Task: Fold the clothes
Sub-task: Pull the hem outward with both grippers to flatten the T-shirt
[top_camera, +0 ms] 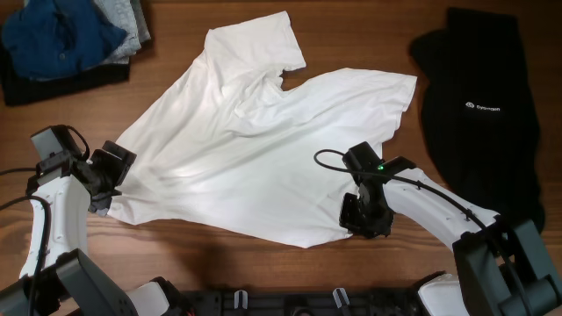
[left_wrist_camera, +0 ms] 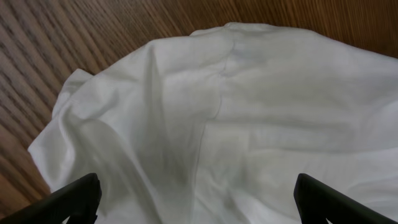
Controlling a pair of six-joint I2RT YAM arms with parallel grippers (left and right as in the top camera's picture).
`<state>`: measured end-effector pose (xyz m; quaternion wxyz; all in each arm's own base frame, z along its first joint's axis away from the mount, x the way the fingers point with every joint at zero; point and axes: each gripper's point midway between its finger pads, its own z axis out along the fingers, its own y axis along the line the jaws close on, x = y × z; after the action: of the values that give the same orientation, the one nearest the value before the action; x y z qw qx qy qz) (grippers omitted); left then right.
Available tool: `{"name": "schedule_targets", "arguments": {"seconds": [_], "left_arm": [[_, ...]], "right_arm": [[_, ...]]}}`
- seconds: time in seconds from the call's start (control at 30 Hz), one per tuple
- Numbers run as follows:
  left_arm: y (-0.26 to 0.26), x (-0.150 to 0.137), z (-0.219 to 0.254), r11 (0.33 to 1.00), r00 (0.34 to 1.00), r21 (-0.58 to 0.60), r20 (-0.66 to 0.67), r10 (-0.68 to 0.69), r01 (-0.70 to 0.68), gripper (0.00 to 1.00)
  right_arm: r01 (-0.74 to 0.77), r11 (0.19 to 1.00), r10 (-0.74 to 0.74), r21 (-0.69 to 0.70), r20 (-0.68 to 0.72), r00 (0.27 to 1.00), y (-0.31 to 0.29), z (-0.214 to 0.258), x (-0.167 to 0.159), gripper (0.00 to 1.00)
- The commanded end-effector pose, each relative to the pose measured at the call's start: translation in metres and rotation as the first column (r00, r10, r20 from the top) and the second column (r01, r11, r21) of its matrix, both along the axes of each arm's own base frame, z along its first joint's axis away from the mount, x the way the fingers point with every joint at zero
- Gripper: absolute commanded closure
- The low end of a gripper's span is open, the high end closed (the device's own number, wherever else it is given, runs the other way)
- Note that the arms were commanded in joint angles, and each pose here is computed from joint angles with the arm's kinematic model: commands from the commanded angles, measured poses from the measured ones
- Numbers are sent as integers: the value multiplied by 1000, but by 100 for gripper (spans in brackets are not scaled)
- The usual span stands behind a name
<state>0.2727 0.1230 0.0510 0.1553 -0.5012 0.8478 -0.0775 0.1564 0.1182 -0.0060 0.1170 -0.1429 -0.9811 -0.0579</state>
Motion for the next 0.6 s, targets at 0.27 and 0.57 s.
{"name": "schedule_targets", "arguments": {"seconds": [0.27,0.57], "left_arm": [[3,-2,-1,998,998,30,-20,-57,57,4],[-3,-11,-5,998,996,4,-60,-59,60,0]], "right_arm": [[194,974,-159,-120,252,955,-57,89,48,96],[242,967,-205,-76,329,922,-78,115,52,96]]}}
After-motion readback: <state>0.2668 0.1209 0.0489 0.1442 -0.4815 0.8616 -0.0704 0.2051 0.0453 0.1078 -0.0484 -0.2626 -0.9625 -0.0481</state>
